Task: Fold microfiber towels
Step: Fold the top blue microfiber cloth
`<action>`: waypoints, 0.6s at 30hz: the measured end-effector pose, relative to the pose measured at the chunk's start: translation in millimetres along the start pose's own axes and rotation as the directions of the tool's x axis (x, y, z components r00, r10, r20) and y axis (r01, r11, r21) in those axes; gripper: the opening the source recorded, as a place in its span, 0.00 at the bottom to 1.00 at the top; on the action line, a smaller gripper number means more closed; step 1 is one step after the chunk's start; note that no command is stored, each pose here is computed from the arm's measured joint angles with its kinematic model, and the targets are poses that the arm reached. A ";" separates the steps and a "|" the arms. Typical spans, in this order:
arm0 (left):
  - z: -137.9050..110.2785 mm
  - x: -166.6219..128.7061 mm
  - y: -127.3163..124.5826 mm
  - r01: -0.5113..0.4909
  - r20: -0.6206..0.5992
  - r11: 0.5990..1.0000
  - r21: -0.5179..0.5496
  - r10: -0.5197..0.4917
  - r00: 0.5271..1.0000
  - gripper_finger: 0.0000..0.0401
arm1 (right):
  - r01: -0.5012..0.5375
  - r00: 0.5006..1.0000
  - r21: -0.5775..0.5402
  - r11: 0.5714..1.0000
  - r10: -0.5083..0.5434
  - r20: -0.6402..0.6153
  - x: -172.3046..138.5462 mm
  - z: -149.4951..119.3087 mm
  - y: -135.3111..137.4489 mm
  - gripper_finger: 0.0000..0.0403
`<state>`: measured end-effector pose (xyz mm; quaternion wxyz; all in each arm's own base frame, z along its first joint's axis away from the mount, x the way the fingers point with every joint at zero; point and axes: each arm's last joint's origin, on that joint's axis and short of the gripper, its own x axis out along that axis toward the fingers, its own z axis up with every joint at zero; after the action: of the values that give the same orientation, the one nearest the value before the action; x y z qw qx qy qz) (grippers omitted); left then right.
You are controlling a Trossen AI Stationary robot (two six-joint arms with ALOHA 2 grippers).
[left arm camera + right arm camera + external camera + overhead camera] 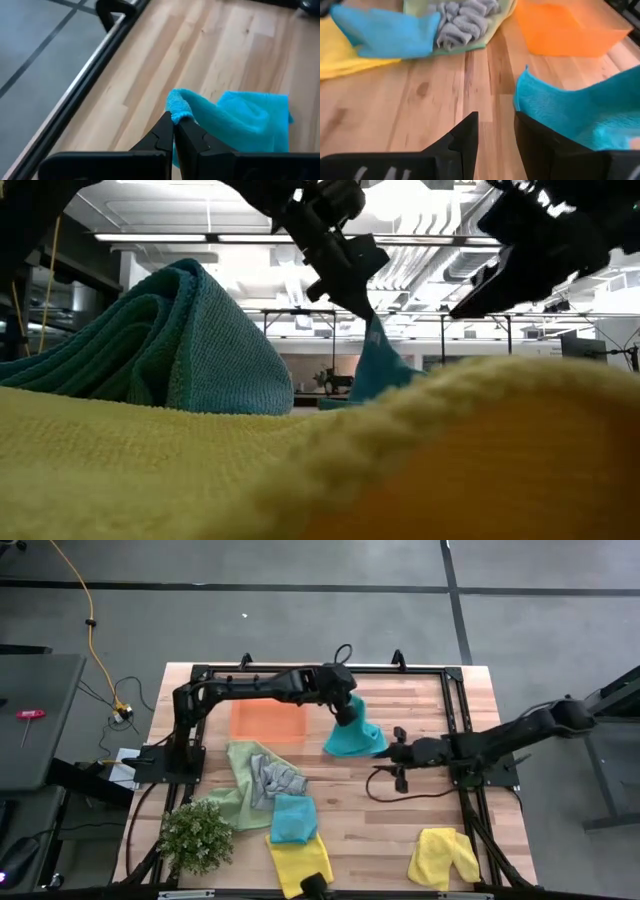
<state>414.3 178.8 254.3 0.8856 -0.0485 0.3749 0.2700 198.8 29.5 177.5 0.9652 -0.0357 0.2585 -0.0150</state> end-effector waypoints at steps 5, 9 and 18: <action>-1.8 -1.4 -7.5 0.009 -0.015 0.999 0.040 -0.009 1.000 0.00 | 0.029 0.999 -0.095 0.995 -0.028 0.020 29.9 -5.9 4.9 0.29; -2.1 -2.1 -10.8 0.015 -0.016 0.998 0.057 -0.014 1.000 0.00 | 0.102 0.992 -0.176 0.979 -0.087 0.089 52.1 -8.8 4.2 0.29; -3.1 -2.0 -10.1 0.013 -0.027 0.997 0.080 -0.010 1.000 0.00 | 0.176 0.983 -0.168 0.970 -0.165 0.080 100.0 -11.9 -9.9 0.29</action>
<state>416.4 168.5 252.3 0.8833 -0.0184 0.3968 0.2489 279.4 14.1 118.1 0.9615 -0.1425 0.2231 -0.0741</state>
